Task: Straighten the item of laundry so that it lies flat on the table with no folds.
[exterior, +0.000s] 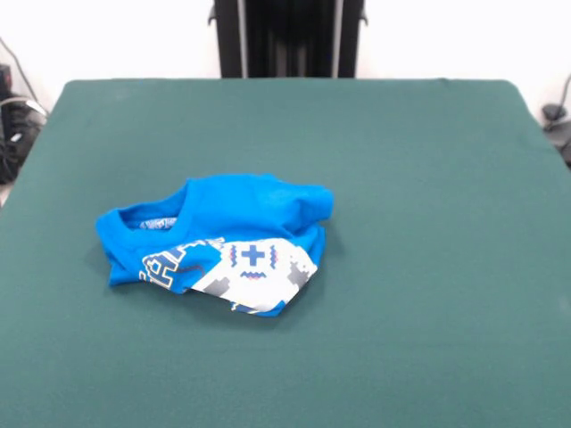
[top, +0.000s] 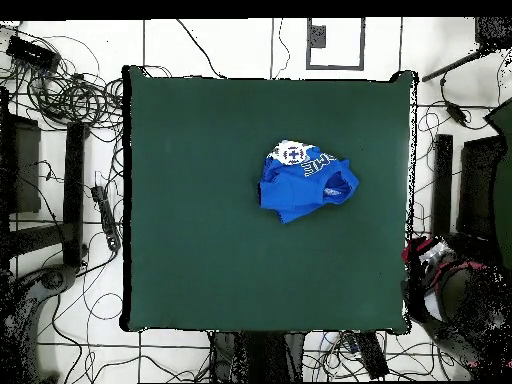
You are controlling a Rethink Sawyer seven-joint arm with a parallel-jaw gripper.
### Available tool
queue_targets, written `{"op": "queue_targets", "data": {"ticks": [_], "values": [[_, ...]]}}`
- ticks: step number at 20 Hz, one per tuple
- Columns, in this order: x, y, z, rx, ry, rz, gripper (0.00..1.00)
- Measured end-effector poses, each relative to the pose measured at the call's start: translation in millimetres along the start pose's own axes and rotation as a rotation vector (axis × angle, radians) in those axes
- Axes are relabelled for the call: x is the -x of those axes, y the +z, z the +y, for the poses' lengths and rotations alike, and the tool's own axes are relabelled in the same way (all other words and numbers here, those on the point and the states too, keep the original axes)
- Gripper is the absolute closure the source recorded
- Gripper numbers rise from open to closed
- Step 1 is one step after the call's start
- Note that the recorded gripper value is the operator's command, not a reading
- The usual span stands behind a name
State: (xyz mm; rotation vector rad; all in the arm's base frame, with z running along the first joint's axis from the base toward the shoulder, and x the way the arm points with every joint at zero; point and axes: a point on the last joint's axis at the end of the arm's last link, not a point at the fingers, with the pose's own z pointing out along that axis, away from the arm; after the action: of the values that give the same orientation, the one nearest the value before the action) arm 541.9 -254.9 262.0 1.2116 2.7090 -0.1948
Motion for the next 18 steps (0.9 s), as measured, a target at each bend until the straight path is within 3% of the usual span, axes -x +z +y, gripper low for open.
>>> {"op": "queue_targets", "data": {"ticks": [2,9,13,18], "values": [[5.8,-1.9,-4.3,0.01,-0.003,0.002,0.0],[39.9,-6.8,-57.7,0.029,-0.065,0.01,0.0],[41.8,-2.9,-73.8,0.01,-0.123,0.007,0.0],[34.7,9.5,-75.7,-0.016,-0.167,0.019,0.0]]}}
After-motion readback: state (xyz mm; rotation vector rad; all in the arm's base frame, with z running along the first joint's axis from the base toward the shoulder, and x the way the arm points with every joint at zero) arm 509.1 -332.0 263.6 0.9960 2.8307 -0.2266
